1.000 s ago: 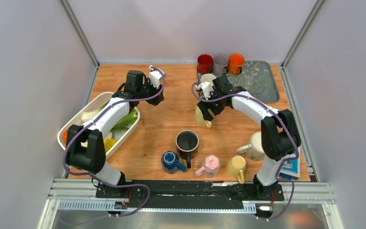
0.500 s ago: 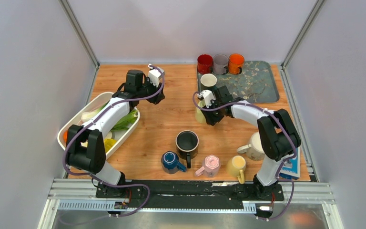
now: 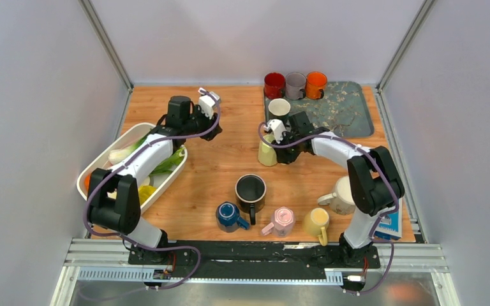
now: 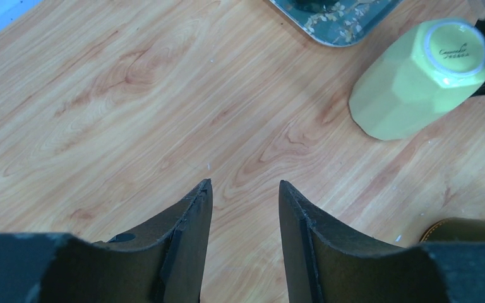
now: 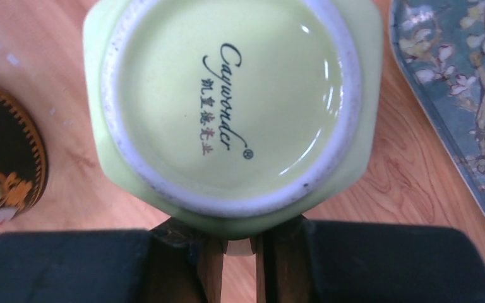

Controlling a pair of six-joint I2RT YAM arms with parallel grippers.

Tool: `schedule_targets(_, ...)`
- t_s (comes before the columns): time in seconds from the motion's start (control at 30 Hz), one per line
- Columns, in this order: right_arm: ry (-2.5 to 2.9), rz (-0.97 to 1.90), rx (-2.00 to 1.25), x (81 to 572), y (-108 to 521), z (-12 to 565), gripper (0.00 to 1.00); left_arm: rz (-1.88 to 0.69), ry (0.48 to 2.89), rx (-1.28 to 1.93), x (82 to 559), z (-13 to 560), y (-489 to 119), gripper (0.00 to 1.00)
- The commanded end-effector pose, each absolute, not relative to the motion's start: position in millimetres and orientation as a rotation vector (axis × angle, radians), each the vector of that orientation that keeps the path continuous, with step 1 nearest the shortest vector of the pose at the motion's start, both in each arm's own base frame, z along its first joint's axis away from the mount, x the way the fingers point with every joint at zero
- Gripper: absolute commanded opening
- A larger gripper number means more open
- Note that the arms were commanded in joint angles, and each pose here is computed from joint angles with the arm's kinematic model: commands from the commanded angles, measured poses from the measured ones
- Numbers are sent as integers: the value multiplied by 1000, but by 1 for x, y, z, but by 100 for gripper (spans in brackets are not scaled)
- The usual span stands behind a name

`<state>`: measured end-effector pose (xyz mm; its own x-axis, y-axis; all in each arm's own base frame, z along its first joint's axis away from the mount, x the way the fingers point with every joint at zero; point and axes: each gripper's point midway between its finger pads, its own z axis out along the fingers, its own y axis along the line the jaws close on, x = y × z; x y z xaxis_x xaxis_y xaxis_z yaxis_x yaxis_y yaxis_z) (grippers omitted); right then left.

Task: Turn the mug right side up
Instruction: Turn over the cup at the center of the board.

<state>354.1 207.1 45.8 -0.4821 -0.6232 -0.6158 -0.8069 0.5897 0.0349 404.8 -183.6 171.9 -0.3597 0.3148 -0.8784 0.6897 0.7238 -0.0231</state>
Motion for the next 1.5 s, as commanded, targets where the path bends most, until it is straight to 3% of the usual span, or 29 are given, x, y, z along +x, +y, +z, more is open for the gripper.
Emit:
schedule_targets(0.0, 1917, 540, -1300, 365, 236, 141, 0, -420, 1706, 875, 402, 213, -187, 51)
schedule_targets(0.17, 1761, 708, -1268, 390, 271, 208, 0, -266, 1452, 955, 399, 248, -192, 52)
schedule_targets(0.33, 1711, 1142, -1096, 410, 295, 245, 0, -149, 1284, 1025, 395, 269, -201, 56)
schedule_targets(0.47, 1711, 1713, -903, 398, 306, 280, 0, -67, 1155, 1107, 389, 279, -205, 57)
schedule_targets(0.67, 1693, 1972, -1117, 371, 311, 275, 0, -15, 1000, 1140, 380, 305, -210, 57)
schedule_targets(1.17, 1778, 2065, -1115, 365, 311, 268, 0, 106, 835, 1261, 386, 305, -228, 56)
schedule_targets(1.47, 1791, 2063, -1091, 365, 315, 269, 0, 70, 844, 1388, 348, 278, -205, 57)
